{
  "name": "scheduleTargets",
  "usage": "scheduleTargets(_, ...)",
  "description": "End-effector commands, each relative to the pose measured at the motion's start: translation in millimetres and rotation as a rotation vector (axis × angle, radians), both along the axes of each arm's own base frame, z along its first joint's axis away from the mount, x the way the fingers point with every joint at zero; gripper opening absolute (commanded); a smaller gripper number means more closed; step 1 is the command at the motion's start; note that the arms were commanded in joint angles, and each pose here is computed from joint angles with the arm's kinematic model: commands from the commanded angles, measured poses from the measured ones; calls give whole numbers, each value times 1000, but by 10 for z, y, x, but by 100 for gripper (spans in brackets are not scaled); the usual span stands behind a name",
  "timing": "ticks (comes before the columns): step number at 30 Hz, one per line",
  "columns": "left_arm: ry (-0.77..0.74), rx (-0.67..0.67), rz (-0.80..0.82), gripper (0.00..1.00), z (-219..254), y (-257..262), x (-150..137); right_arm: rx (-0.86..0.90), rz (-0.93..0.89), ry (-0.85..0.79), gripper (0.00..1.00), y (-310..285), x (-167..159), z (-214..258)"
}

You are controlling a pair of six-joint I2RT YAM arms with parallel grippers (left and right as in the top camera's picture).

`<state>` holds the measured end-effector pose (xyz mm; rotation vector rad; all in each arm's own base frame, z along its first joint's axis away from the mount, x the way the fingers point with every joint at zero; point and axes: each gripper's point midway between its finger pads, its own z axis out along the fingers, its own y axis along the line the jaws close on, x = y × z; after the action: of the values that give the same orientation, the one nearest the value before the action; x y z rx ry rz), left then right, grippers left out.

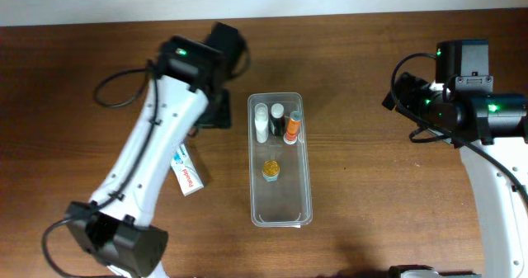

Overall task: Pack container
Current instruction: 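Move the left gripper to the Panadol box and grasp it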

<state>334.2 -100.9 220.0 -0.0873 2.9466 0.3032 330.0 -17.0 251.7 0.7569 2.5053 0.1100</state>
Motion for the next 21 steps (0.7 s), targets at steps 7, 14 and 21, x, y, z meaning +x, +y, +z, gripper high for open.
scheduleTargets(7, 162, -241, 271, 76, -766, 441, -38, 4, -10, -21, 98, -18, 10, 63)
scheduleTargets(14, 280, -317, 357, 77, -1515, 510, -335, 4, -10, -21, 98, -18, 10, 63)
scheduleTargets(21, 264, -343, 426, 77, -1861, 529, -397, 4, -10, -21, 98, -18, 10, 63)
